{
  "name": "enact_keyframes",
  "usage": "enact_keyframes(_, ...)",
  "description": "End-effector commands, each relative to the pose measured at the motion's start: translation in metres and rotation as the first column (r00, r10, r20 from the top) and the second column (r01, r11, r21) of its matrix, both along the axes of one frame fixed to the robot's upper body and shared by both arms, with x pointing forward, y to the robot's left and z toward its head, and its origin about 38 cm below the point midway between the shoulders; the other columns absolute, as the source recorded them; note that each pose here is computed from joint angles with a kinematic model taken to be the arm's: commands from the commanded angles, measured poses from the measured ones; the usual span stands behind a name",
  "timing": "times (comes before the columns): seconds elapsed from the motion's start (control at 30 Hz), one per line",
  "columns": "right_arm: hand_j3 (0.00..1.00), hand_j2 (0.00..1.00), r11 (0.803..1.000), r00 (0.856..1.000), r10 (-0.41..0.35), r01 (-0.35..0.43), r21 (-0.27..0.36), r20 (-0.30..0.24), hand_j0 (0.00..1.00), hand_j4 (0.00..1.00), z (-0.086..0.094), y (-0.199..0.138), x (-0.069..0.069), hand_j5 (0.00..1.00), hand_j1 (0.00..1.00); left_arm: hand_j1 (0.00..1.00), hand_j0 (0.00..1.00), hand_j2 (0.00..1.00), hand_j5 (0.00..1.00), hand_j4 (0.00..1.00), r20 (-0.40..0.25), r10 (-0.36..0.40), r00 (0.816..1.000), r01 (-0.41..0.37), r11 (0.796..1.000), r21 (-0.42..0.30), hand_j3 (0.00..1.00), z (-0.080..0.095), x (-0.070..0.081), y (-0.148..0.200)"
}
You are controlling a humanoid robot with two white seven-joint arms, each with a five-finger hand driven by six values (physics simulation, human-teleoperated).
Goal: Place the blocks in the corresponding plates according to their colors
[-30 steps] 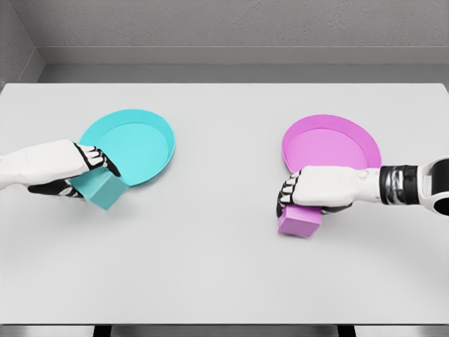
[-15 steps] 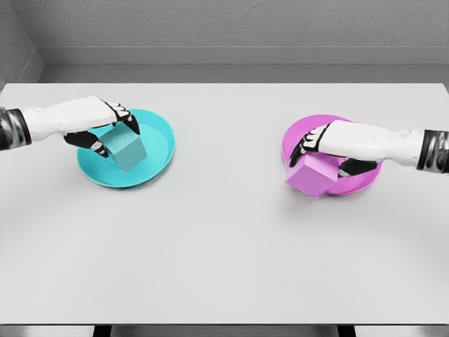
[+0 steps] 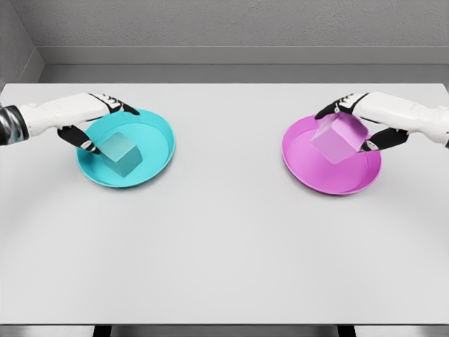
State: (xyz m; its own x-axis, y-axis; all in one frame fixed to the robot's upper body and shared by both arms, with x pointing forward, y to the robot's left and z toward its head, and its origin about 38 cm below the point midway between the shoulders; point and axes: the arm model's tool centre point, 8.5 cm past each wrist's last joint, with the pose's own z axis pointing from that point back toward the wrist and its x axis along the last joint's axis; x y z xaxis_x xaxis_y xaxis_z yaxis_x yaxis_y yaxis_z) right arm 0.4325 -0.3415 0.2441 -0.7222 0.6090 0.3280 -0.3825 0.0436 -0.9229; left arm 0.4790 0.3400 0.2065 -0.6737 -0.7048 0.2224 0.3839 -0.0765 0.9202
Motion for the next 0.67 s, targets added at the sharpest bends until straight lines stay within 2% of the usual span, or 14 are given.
enact_keyframes(0.0, 1.0, 1.0, 1.0, 1.0, -0.006, 0.006, 0.007, 0.0, 1.0, 1.0, 0.001, -0.001, 0.0, 1.0, 1.0, 1.0, 1.0, 1.0, 1.0, 1.0, 0.008, 0.008, 1.0, -0.008, 1.0, -0.008, 1.0, 0.004, 0.001, 0.003)
enact_keyframes(0.13, 1.0, 1.0, 1.0, 1.0, -0.02, 0.02, 0.011, 0.01, 1.0, 1.0, 0.005, -0.007, 0.0, 1.0, 1.0, 1.0, 1.0, 1.0, 1.0, 1.0, 0.004, 0.021, 1.0, -0.021, 0.998, -0.051, 1.0, 0.01, 0.0, 0.006)
enact_keyframes(0.23, 1.0, 1.0, 1.0, 1.0, -0.029, 0.029, -0.003, 0.011, 1.0, 1.0, 0.006, -0.012, -0.001, 1.0, 1.0, 1.0, 1.0, 1.0, 1.0, 1.0, 0.016, 0.057, 0.998, -0.057, 0.998, -0.028, 1.0, 0.019, -0.003, 0.028)
enact_keyframes(0.3, 1.0, 1.0, 0.998, 0.996, -0.068, 0.068, -0.009, 0.062, 1.0, 1.0, 0.021, -0.024, 0.001, 1.0, 1.0, 1.0, 1.0, 1.0, 1.0, 1.0, 0.016, 0.084, 0.996, -0.084, 0.996, -0.025, 1.0, 0.024, -0.006, 0.042)
enact_keyframes(0.4, 1.0, 1.0, 0.982, 0.981, -0.187, 0.187, 0.001, 0.043, 1.0, 1.0, 0.019, -0.066, 0.005, 1.0, 1.0, 1.0, 1.0, 1.0, 1.0, 1.0, 0.016, 0.139, 0.99, -0.14, 0.99, 0.014, 1.0, 0.03, -0.015, 0.073)
enact_keyframes(0.47, 1.0, 1.0, 0.982, 0.981, -0.19, 0.191, -0.004, 0.045, 1.0, 1.0, 0.02, -0.068, 0.004, 1.0, 1.0, 1.0, 1.0, 1.0, 1.0, 1.0, 0.011, 0.157, 0.988, -0.157, 0.987, 0.025, 1.0, 0.029, -0.018, 0.082)
enact_keyframes(0.63, 1.0, 1.0, 0.992, 0.989, -0.123, 0.125, -0.023, 0.078, 1.0, 1.0, 0.027, -0.046, 0.0, 1.0, 1.0, 1.0, 1.0, 1.0, 1.0, 1.0, 0.002, 0.161, 0.987, -0.161, 0.987, 0.026, 1.0, 0.024, -0.019, 0.083)
